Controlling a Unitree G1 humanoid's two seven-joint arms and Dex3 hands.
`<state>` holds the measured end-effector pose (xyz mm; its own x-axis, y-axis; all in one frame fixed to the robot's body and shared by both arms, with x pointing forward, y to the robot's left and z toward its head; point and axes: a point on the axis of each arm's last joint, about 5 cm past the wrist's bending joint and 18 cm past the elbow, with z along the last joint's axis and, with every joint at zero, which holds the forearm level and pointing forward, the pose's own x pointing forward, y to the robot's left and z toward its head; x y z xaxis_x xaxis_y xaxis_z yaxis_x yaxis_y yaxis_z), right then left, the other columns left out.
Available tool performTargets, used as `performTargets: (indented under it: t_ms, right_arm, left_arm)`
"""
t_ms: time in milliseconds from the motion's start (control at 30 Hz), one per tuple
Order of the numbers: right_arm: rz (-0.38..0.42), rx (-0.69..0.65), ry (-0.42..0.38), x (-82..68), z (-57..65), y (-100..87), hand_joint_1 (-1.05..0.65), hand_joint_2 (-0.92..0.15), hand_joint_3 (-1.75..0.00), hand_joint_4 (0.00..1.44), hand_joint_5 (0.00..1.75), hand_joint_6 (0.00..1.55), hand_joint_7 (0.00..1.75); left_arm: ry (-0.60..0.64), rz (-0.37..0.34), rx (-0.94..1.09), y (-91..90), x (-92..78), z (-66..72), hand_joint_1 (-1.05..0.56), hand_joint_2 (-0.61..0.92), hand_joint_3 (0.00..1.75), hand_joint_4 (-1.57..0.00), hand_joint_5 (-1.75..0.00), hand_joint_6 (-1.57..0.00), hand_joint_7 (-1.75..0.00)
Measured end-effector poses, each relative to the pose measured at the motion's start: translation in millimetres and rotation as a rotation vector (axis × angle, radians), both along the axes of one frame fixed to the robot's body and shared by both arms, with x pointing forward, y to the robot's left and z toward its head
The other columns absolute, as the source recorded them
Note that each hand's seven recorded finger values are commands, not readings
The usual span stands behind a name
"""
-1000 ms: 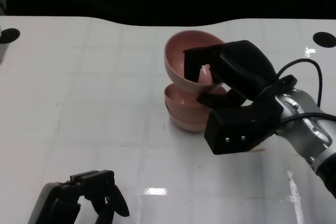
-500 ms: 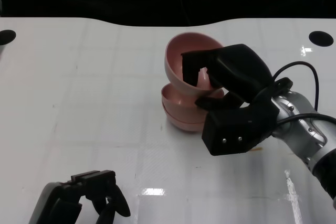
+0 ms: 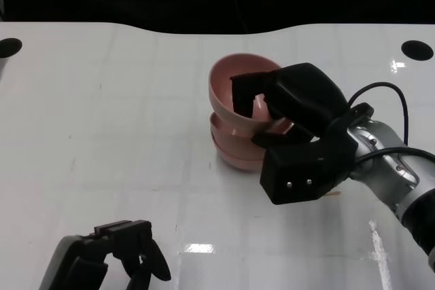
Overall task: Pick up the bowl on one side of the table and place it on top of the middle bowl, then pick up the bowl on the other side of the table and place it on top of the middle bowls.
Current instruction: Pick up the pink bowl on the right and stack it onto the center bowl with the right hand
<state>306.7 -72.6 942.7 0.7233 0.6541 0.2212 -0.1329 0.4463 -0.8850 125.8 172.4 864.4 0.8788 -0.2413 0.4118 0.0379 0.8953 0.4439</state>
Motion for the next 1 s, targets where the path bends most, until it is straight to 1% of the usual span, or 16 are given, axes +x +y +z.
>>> performTargets:
  t_ms: [133,300,333,400,433,467,500,533,567,600,633,667,733,833,1000]
  right_arm:
    - [-0.010,-0.018,0.016,0.2,-2.6,-0.7,-0.12,-0.29,-1.22,0.97,1.75,0.73,1.72]
    - [-0.027,-0.042,0.040,1.0,-8.6,-3.4,-0.11,-0.32,-1.19,0.96,1.75,0.71,1.73]
    - [-0.030,-0.047,0.043,1.3,-9.4,-3.8,-0.10,-0.34,-1.16,0.95,1.75,0.77,1.57]
    - [-0.035,-0.057,0.048,2.2,-10.5,-4.6,-0.10,-0.34,-1.14,0.95,1.75,0.80,1.48]
    - [-0.037,-0.064,0.052,2.6,-11.0,-5.1,-0.12,-0.40,-0.98,0.92,1.67,0.87,1.05]
    - [-0.035,-0.072,0.056,2.9,-11.2,-5.4,-0.13,-0.44,-0.90,0.91,1.64,0.96,0.77]
    - [-0.032,-0.083,0.066,3.4,-11.1,-5.8,-0.17,-0.52,-0.73,0.84,1.52,0.96,0.50]
    - [-0.023,-0.102,0.081,4.1,-10.7,-6.2,-0.25,-0.67,-0.49,0.70,1.13,0.90,0.23]
    - [-0.014,-0.118,0.095,4.6,-10.2,-6.9,-0.32,-0.78,-0.30,0.66,0.79,0.83,0.12]
    - [-0.004,-0.134,0.107,4.9,-9.8,-7.6,-0.36,-0.85,-0.20,0.65,0.54,0.78,0.06]
    - [0.007,-0.152,0.117,5.2,-9.4,-8.4,-0.47,-0.89,-0.18,0.57,0.32,0.67,0.03]
    - [0.013,-0.168,0.126,5.4,-9.3,-9.5,-0.53,-0.91,-0.19,0.52,0.23,0.60,0.01]
    - [0.019,-0.195,0.139,6.0,-8.8,-12.5,-0.62,-0.92,-0.24,0.44,0.13,0.50,0.00]
    - [0.025,-0.210,0.140,6.5,-6.8,-14.3,-0.67,-0.92,-0.29,0.36,0.08,0.40,0.00]
    - [0.026,-0.220,0.124,7.0,-3.7,-17.0,-0.72,-0.92,-0.34,0.27,0.03,0.28,0.00]
  left_arm:
    - [0.000,-0.002,0.000,-0.3,-0.1,0.0,-0.03,0.26,1.57,-0.86,-1.70,-0.85,-1.44]
    - [0.002,-0.003,0.002,0.0,-0.6,-0.2,-0.03,0.25,1.57,-0.86,-1.70,-0.85,-1.44]
    - [0.003,-0.002,0.001,0.1,-0.7,-0.2,-0.04,0.26,1.57,-0.86,-1.70,-0.85,-1.43]
    - [0.004,-0.002,-0.001,0.0,-0.9,-0.3,-0.04,0.26,1.56,-0.86,-1.70,-0.85,-1.43]
    - [0.004,-0.002,-0.001,0.1,-1.0,-0.4,-0.05,0.26,1.56,-0.86,-1.70,-0.85,-1.44]
    - [0.005,-0.002,-0.001,0.1,-1.2,-0.5,-0.05,0.26,1.56,-0.86,-1.70,-0.85,-1.44]
    - [0.005,-0.002,-0.001,0.1,-1.3,-0.5,-0.05,0.26,1.56,-0.86,-1.70,-0.85,-1.44]
    - [0.005,-0.002,-0.001,0.2,-1.3,-0.5,-0.05,0.26,1.57,-0.87,-1.70,-0.85,-1.44]
    - [0.005,-0.002,-0.001,0.1,-1.3,-0.5,-0.05,0.26,1.57,-0.87,-1.70,-0.85,-1.44]
    - [0.005,-0.002,-0.001,0.1,-1.3,-0.5,-0.05,0.26,1.57,-0.87,-1.69,-0.85,-1.44]
    - [0.005,-0.003,-0.001,0.1,-1.3,-0.5,-0.05,0.26,1.57,-0.87,-1.69,-0.85,-1.44]
    - [0.005,-0.003,-0.001,0.0,-1.3,-0.5,-0.05,0.26,1.57,-0.88,-1.69,-0.85,-1.44]
    - [0.005,-0.003,-0.001,0.0,-1.4,-0.6,-0.04,0.26,1.57,-0.88,-1.69,-0.85,-1.44]
    - [0.005,-0.003,-0.001,0.0,-1.4,-0.6,-0.04,0.26,1.57,-0.87,-1.69,-0.85,-1.44]
    - [0.003,-0.004,0.001,-0.1,-1.2,-0.2,-0.05,0.26,1.57,-0.88,-1.69,-0.86,-1.43]
